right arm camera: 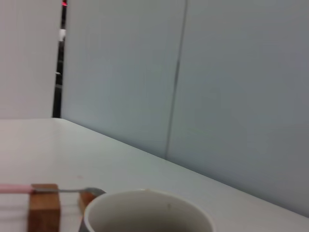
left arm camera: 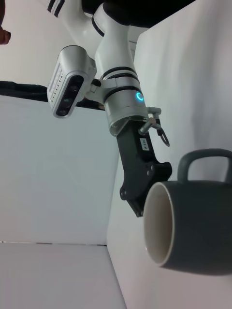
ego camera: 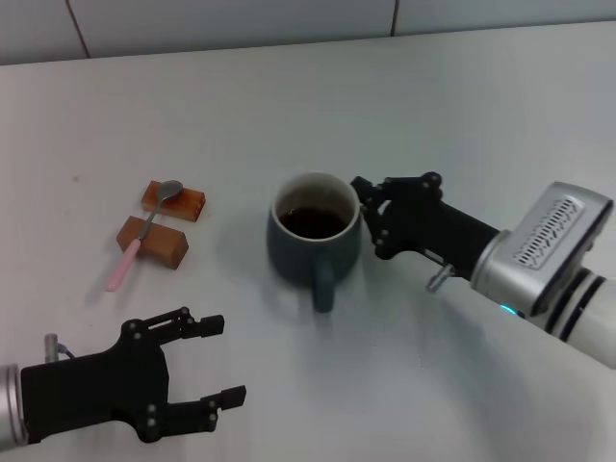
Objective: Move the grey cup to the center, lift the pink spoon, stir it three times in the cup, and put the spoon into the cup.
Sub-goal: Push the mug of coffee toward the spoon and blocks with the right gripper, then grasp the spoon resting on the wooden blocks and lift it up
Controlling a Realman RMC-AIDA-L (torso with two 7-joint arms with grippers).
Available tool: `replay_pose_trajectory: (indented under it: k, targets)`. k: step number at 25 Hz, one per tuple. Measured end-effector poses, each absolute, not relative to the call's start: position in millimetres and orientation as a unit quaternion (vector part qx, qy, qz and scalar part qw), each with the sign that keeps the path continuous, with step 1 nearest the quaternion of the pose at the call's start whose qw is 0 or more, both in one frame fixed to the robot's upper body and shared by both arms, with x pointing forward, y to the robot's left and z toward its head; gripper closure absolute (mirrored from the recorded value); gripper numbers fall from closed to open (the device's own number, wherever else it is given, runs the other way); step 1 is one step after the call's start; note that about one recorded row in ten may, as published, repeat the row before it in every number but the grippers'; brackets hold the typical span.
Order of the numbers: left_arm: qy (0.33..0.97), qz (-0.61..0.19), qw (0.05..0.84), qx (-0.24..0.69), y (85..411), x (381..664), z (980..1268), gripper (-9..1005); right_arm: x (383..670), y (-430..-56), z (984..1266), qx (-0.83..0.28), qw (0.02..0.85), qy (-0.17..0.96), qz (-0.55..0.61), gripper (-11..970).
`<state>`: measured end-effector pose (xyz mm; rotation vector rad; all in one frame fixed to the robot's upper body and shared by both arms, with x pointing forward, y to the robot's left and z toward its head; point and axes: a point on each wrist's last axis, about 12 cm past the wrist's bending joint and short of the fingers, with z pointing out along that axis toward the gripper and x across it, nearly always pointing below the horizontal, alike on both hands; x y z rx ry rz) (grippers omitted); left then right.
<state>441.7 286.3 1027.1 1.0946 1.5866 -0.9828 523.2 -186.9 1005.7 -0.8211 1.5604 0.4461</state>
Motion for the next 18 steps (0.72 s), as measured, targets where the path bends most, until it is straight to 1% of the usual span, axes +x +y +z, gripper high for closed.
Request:
replay_pose_trajectory:
  k: [6, 12, 15, 16, 17, 18]
  targets:
    - [0.648, -0.401, 0.47, 0.446, 287.3, 440.9, 1026.9, 190, 526.3, -173.3, 1009.5, -0.365, 0.611, 0.671, 0.208, 959]
    - [0.648, -0.401, 0.47, 0.445, 287.6, 440.8, 1026.9, 190, 523.5, -176.5, 1009.0, -0.354, 0.616, 0.672, 0.209, 958]
    - [0.649, -0.399, 0.472, 0.443, 288.2, 441.2, 1027.2, 190, 516.8, -192.6, 1011.9, -0.309, 0.648, 0.665, 0.207, 958]
    - [0.65, -0.398, 0.475, 0.44, 288.7, 441.2, 1027.2, 190, 507.5, -212.3, 1016.2, -0.265, 0.682, 0.651, 0.205, 957]
    - [0.65, -0.398, 0.475, 0.44, 288.7, 441.2, 1027.2, 190, 507.5, -212.3, 1016.2, -0.265, 0.682, 0.651, 0.205, 957]
    - [0.65, -0.397, 0.476, 0.439, 288.8, 441.0, 1027.1, 190, 500.0, -225.0, 1020.0, -0.242, 0.702, 0.636, 0.209, 957]
